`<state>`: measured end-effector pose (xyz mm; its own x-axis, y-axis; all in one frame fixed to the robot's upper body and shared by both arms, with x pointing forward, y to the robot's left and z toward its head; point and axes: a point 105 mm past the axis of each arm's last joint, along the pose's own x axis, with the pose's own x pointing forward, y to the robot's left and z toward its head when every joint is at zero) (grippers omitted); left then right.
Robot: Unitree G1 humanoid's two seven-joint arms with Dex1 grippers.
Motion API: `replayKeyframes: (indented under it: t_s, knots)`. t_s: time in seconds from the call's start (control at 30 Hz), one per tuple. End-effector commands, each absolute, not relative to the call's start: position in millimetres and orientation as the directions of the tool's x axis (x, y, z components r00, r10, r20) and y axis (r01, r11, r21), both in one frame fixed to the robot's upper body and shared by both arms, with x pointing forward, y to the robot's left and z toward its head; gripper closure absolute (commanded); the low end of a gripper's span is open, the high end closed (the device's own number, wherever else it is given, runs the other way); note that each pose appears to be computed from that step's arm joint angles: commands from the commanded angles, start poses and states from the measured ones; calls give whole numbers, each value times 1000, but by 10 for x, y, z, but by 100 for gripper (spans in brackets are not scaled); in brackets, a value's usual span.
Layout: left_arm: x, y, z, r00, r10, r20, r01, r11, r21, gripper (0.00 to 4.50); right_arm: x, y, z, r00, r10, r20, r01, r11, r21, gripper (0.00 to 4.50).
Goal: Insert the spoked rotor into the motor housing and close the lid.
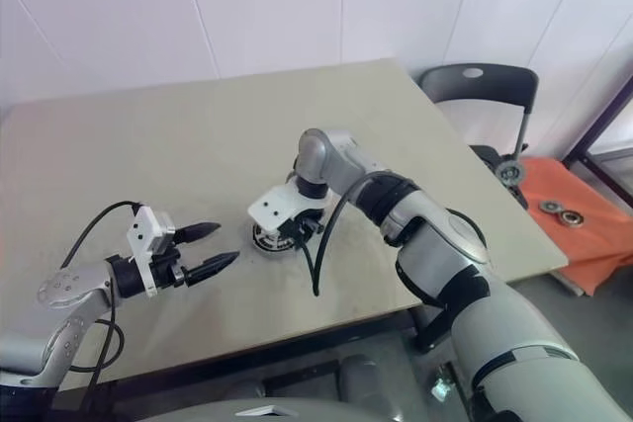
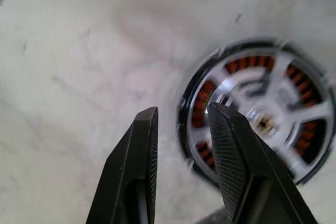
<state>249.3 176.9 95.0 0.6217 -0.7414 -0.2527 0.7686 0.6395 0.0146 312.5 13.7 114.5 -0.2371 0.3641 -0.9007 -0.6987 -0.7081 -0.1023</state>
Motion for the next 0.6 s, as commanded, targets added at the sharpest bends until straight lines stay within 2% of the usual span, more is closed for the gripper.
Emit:
replayKeyframes:
  t_s: [0.03, 0.1, 0.2, 0.3, 0.43, 0.6]
  knots:
    - [2508, 1806, 1021, 624, -744, -239, 772, 635, 40, 62, 3090, 217, 1353, -242, 419, -875, -690, -708, -148, 291]
    - [2512, 1822, 1025, 626, -742, -241, 771, 636, 42, 62, 3104, 238, 1399, -237, 444, -864, -700, -694, -165, 291]
    - [2514, 1838, 1028, 627, -740, -244, 769, 637, 44, 62, 3157, 270, 1442, -202, 486, -850, -710, -670, -215, 345]
    - [2511, 1845, 1029, 626, -740, -247, 770, 636, 45, 62, 3171, 254, 1428, -192, 501, -844, -715, -661, -230, 447]
    - [2513, 1838, 1036, 624, -741, -248, 772, 634, 47, 62, 3278, 249, 1307, -100, 508, -856, -706, -642, -299, 447]
    - [2523, 1813, 1036, 620, -745, -248, 775, 630, 45, 62, 3371, 239, 1140, -36, 499, -866, -711, -622, -329, 447]
